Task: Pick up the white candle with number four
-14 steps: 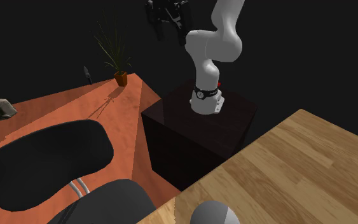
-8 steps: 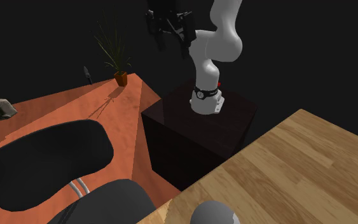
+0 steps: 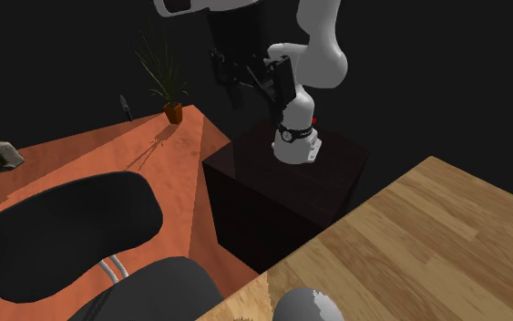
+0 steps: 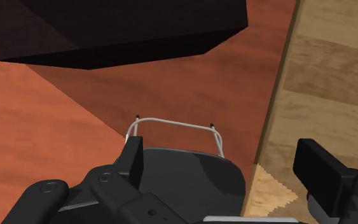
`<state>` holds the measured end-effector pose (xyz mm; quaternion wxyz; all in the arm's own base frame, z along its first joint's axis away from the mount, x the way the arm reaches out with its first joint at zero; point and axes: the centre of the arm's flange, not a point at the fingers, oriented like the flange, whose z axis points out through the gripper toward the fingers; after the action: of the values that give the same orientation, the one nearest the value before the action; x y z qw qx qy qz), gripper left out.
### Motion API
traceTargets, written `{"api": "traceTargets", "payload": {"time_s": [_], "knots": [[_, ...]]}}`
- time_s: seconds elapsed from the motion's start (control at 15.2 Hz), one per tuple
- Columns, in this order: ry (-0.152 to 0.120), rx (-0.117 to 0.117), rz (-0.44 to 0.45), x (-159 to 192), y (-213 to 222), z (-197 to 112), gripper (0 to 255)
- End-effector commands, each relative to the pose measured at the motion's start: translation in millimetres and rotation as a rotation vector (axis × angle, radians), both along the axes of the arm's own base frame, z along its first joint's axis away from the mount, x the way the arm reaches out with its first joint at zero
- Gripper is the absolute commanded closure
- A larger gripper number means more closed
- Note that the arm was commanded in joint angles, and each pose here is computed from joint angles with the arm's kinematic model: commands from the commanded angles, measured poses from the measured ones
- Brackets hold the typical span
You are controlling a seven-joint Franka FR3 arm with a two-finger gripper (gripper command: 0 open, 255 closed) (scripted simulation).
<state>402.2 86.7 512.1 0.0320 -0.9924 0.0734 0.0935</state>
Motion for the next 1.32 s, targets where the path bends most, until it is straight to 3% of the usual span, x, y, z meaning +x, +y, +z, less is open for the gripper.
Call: {"api": "traceTargets", "payload": {"time_s": [0.0,1.25], "knots": [[-0.001,0.006,-0.004,20,18,-6,0],[-0.002,0.049,-0.036,194,177,-76,0]]}}
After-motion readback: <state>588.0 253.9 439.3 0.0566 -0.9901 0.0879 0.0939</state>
